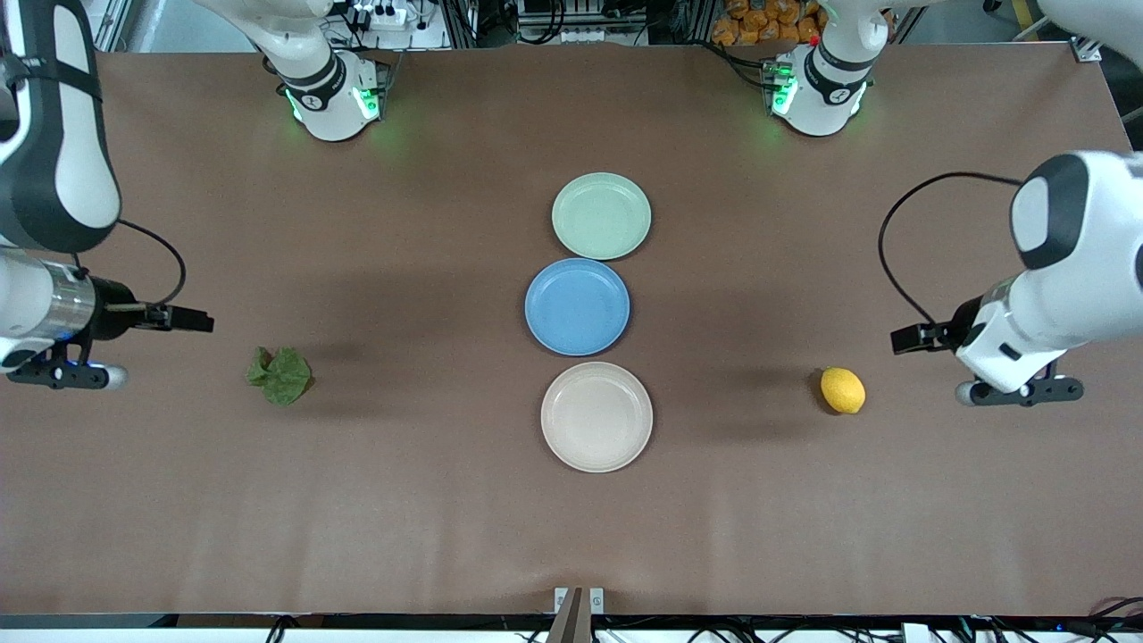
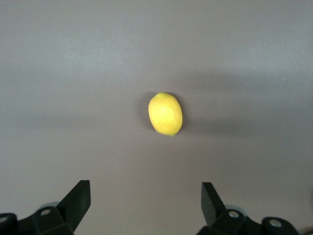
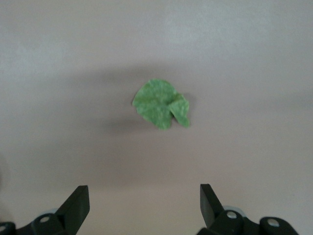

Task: Place lemon and lettuce in plates
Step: 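Lower the right gripper onto the lettuce while the left gripper lowers onto the lemon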

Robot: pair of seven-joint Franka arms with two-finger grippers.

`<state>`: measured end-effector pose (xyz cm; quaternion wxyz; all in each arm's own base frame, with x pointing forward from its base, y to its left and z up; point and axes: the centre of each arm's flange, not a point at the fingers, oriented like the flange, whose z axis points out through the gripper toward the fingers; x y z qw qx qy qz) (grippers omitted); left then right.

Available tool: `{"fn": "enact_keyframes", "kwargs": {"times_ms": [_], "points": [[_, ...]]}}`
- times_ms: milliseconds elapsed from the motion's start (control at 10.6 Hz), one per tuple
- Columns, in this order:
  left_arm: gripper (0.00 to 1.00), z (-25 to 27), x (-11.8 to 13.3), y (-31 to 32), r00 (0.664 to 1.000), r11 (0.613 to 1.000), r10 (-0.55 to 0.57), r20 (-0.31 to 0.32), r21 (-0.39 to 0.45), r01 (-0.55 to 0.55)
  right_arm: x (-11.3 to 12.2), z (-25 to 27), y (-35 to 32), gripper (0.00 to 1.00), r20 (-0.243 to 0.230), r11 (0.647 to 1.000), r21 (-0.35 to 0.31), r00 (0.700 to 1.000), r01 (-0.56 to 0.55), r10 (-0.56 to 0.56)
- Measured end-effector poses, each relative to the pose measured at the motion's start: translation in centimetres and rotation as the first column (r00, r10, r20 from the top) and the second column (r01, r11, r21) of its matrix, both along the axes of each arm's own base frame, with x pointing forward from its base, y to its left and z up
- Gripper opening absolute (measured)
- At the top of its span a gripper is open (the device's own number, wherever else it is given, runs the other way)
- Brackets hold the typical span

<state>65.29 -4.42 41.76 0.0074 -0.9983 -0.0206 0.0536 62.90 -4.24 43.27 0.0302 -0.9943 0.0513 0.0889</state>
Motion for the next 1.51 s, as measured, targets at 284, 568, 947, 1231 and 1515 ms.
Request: {"fn": "enact_keyframes", "kwargs": {"times_ms": [284,568,947,1231,1515], "points": [[1.0,-5.3,1.6,-0.2,1.0,1.0,-0.013,0.008,0.009,0.013,-0.6,-5.4,-0.9,1.0,0.022,1.0,-0.003,1.0,0.021,-0.021],[1.0,-9.6,2.7,-0.2,1.0,1.0,-0.013,0.021,-0.002,0.013,-1.5,-8.8,-2.2,1.0,0.001,0.999,0.001,0.999,0.034,-0.034],[1.0,-13.0,3.2,-1.0,0.999,1.0,0.026,0.024,-0.007,-0.026,-0.1,-13.0,-4.0,1.0,0.072,0.999,0.002,0.997,0.038,-0.038],[1.0,-14.4,3.5,-1.5,0.999,1.0,0.03,0.037,-0.012,-0.029,0.2,-14.8,-4.0,1.0,0.083,0.999,0.003,0.996,0.041,-0.041],[1.0,-16.0,3.6,-2.1,0.998,0.999,0.043,0.046,-0.015,-0.042,0.2,-15.7,-4.3,1.0,0.076,0.999,0.004,0.996,0.053,-0.053]]}}
